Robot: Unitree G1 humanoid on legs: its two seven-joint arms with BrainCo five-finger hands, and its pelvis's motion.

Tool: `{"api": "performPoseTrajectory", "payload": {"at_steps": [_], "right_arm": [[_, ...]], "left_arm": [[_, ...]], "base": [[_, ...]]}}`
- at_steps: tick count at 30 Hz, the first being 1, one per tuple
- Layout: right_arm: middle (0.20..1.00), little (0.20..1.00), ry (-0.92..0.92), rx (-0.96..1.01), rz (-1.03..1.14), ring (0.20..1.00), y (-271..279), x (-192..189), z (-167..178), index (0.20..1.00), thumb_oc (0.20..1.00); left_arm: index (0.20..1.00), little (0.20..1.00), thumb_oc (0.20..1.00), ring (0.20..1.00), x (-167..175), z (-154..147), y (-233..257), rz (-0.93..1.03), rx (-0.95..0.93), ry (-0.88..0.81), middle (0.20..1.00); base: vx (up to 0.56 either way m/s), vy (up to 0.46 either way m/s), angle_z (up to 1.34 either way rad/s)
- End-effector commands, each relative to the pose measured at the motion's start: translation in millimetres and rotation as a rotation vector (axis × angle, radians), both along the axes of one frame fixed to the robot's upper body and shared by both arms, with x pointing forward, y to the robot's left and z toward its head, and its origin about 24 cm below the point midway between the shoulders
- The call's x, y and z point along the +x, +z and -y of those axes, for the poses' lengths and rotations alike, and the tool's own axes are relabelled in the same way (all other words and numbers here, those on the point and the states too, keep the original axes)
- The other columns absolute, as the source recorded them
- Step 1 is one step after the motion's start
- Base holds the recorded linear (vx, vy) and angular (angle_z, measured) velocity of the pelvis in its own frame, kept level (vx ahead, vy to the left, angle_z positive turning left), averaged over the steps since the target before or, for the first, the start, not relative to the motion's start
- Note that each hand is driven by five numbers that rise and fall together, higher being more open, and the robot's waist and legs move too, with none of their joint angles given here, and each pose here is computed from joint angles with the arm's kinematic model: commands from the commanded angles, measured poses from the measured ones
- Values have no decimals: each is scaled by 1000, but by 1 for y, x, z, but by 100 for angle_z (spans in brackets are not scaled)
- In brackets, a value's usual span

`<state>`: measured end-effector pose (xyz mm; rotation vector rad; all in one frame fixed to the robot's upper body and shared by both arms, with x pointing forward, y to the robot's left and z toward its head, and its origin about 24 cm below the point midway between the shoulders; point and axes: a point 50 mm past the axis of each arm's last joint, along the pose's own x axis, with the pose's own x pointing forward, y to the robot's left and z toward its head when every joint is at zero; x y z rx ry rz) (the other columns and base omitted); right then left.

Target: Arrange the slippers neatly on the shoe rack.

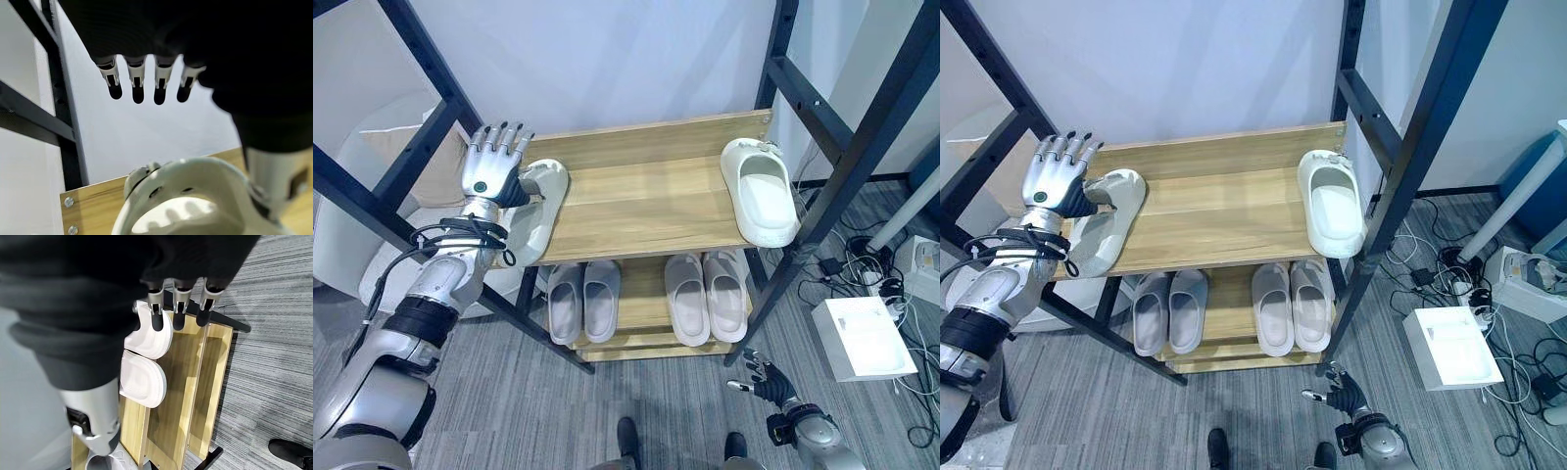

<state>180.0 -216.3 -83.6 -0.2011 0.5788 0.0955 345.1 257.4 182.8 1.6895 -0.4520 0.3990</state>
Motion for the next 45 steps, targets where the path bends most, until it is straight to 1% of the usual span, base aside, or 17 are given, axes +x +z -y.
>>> {"api": "performPoseTrajectory", "payload": {"at_steps": [1,8,14,19,20,22,25,32,37,38,39,40,45], "right_arm": [[1000,1000,35,87,209,1000,33,33,-20,1000,1000],[1000,1000,38,98,222,1000,35,36,-23,1000,1000],[1000,1000,40,91,223,1000,36,35,-21,1000,1000],[1000,1000,34,97,224,1000,37,34,-20,1000,1000],[1000,1000,33,101,226,1000,37,34,-22,1000,1000],[1000,1000,35,100,227,1000,37,34,-22,1000,1000],[1000,1000,39,99,228,1000,37,34,-22,1000,1000],[1000,1000,46,115,228,1000,37,34,-24,1000,1000],[1000,1000,37,109,222,1000,37,31,-20,1000,1000],[1000,1000,34,110,221,1000,36,31,-20,1000,1000],[1000,1000,36,111,218,1000,36,31,-20,1000,1000],[1000,1000,34,112,215,1000,36,31,-20,1000,1000],[1000,1000,44,129,210,1000,35,32,-23,1000,1000]], "left_arm": [[1000,1000,1000,1000,1,-33,59,198,-28,151,1000],[1000,1000,1000,1000,4,-35,64,194,-8,170,1000],[1000,1000,1000,1000,6,-37,82,235,-22,189,1000],[1000,1000,1000,1000,7,-38,86,267,-94,190,1000],[1000,1000,1000,1000,7,-38,86,288,-156,183,1000],[1000,1000,1000,1000,6,-41,86,312,-195,184,1000],[1000,1000,1000,1000,5,-42,86,319,-210,187,1000],[1000,1000,1000,1000,2,-50,84,280,-136,227,1000],[1000,1000,1000,1000,-1,-52,88,253,-38,242,1000],[862,862,862,862,0,-50,87,240,-26,238,862],[438,438,438,438,1,-50,84,220,-14,241,438],[200,200,200,200,2,-48,84,205,3,232,200],[200,200,200,200,7,-35,78,137,75,175,200]], "base": [[6,23,9],[1,3,1],[1,16,-5],[15,22,-11],[4,7,-5],[5,9,-2],[0,0,0],[3,1,2],[0,0,0],[0,0,0],[0,0,0],[-7,-7,3],[0,0,0]]}}
